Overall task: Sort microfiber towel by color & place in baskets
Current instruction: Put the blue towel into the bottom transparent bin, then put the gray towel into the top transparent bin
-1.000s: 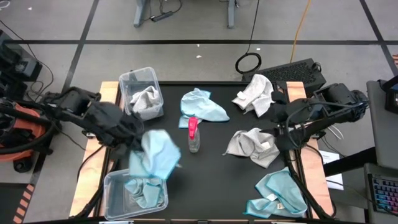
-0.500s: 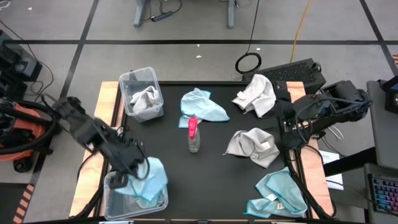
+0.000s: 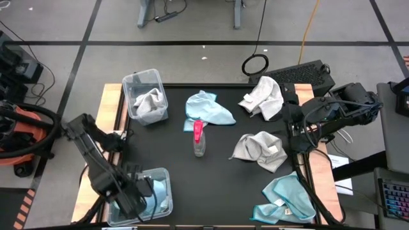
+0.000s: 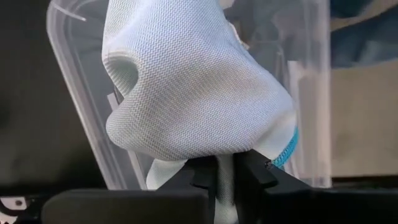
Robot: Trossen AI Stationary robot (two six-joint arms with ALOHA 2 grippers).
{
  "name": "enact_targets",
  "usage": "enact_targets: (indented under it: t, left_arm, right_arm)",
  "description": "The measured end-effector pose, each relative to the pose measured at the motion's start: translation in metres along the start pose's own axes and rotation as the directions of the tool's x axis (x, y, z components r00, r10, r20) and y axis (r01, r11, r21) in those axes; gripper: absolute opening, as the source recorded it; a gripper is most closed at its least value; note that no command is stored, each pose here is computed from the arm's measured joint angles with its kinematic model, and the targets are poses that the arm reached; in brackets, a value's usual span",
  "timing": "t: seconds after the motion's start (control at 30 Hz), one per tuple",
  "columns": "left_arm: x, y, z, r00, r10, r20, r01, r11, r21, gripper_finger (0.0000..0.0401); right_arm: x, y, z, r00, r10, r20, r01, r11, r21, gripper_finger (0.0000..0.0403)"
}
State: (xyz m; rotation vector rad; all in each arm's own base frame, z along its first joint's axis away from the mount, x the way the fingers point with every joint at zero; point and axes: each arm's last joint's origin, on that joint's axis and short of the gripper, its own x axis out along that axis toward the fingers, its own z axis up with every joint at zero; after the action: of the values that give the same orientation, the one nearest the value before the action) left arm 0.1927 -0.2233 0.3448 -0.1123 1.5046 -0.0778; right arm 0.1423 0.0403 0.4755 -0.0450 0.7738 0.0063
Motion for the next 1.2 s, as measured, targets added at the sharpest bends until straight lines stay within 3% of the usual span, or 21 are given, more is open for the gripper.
enact_targets:
  t: [0.23,0.37,0.6,0.73,0.83,1.2]
  left_arm:
    - [0.037,-0.025,0.002,0.993,0.1,-0.067,-0.1,0.995,-0.006,0.0054]
    - [0.053,-0.04,0.0,0.992,0.11,-0.061,-0.109,0.994,0.022,0.0071]
    - [0.057,-0.045,-0.008,0.984,0.174,-0.031,-0.176,0.98,-0.09,0.0179]
    - [0.043,-0.042,-0.011,0.99,0.138,0.034,-0.134,0.984,-0.117,0.0245]
    - [0.024,-0.038,-0.011,0.982,0.114,0.152,-0.095,0.988,-0.125,0.0275]
    - [-0.044,0.014,-0.02,0.855,0.186,0.483,-0.108,0.977,-0.186,0.0285]
  right_arm:
    - [0.0,0.0,0.0,1.0,0.0,0.001,0.0,1.0,-0.016,0.0217]
    - [0.0,0.0,0.0,1.0,0.0,0.001,0.0,1.0,-0.016,0.0217]
    - [0.0,0.0,0.0,1.0,0.003,-0.005,-0.003,1.0,-0.008,0.0217]
    - [0.0,0.0,-0.001,1.0,0.003,-0.008,-0.003,1.0,-0.01,0.0217]
    - [0.0,0.0,-0.001,1.0,0.001,-0.009,-0.001,1.0,-0.011,0.0217]
    - [0.021,0.005,-0.004,0.999,-0.008,-0.048,0.006,1.0,-0.027,0.0217]
